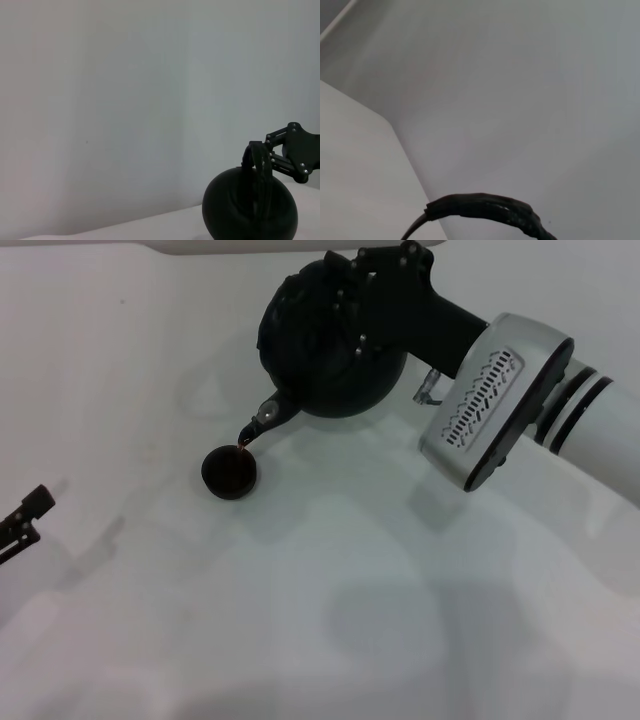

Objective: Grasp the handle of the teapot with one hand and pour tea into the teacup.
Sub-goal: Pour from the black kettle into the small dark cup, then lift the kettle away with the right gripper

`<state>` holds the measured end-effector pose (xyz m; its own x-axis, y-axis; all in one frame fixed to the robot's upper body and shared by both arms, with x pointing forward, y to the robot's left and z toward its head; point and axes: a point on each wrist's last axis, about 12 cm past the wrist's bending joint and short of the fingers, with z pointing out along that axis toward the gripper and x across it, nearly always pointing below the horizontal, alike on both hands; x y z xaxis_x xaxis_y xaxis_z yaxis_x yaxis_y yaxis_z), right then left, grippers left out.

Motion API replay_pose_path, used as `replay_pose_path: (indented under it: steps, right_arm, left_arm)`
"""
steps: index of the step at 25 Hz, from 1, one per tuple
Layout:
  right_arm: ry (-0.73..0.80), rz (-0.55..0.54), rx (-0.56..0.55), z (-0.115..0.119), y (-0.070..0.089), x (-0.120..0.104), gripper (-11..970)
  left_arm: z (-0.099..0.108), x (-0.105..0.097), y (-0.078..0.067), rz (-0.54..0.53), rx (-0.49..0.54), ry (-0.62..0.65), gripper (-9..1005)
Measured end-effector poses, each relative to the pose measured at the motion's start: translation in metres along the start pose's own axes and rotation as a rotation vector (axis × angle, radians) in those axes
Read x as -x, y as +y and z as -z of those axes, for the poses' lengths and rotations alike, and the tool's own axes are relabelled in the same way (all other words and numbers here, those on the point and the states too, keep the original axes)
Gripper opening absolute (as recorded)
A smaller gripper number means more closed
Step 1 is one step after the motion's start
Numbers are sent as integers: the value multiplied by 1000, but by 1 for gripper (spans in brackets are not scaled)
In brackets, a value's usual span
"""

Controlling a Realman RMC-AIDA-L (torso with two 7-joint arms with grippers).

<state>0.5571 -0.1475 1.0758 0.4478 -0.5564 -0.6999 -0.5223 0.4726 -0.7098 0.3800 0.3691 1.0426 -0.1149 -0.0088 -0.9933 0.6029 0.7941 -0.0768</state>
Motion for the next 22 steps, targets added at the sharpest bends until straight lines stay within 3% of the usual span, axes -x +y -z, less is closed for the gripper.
replay_pose_path:
  steps: [16, 22]
  right_arm:
    - [2, -7, 4, 1, 1, -1, 100]
    - [4, -76, 4, 2, 0, -3, 101]
  left_arm:
    - [-1, 0, 1, -2, -1, -1, 886]
    - [-1, 0, 1, -4, 0, 0, 885]
